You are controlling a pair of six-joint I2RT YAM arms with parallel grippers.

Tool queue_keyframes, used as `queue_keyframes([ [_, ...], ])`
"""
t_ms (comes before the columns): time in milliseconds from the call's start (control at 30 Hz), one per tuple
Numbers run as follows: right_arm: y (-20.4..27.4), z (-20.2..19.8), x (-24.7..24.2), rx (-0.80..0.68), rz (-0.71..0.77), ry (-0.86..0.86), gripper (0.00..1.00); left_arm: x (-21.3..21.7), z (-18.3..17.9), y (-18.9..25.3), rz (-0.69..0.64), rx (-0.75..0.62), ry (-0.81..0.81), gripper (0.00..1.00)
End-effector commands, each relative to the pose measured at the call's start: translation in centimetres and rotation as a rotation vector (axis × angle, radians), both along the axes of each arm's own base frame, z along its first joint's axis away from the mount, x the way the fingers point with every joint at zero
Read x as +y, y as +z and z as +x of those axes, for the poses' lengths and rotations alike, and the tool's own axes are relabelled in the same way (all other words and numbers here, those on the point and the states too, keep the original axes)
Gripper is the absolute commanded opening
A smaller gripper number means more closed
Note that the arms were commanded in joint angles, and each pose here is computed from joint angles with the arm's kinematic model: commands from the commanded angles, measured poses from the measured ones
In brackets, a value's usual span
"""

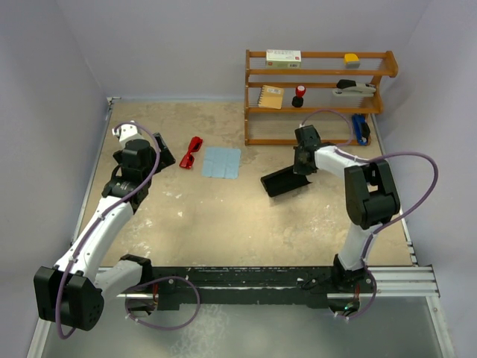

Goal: Organize the sunglasses
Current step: Move the sunglasses case at the center of the board.

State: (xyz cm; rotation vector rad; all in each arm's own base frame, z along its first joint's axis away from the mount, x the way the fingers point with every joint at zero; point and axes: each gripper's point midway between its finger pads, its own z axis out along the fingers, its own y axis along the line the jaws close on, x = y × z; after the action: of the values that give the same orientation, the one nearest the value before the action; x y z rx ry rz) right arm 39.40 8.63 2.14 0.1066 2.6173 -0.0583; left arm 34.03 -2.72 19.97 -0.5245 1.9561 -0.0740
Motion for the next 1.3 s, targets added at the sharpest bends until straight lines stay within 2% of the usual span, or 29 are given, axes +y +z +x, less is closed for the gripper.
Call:
queue_keyframes([
  [0,1.5,0.1,0.5,-0.065,0.003,0.012,0.00,0.1,0.4,1.3,0.002,-0.054,-0.003,0.99],
  [300,1.7,-2.3,7.7,-0.061,-0.022,0.192,0.00,-0.2,0.8,1.3,-0.011,-0.056,-0.013,1.00],
  [767,2.5,-2.4,14.3,-0.060,0.008,0.315,0.00,0.0,0.5,1.5,-0.008,-0.061,-0.008,0.99],
  [1267,2.1,-0.7,17.3,-0.056,0.013,0.333,0.00,0.3,0.1,1.7,0.003,-0.059,0.001,0.99],
])
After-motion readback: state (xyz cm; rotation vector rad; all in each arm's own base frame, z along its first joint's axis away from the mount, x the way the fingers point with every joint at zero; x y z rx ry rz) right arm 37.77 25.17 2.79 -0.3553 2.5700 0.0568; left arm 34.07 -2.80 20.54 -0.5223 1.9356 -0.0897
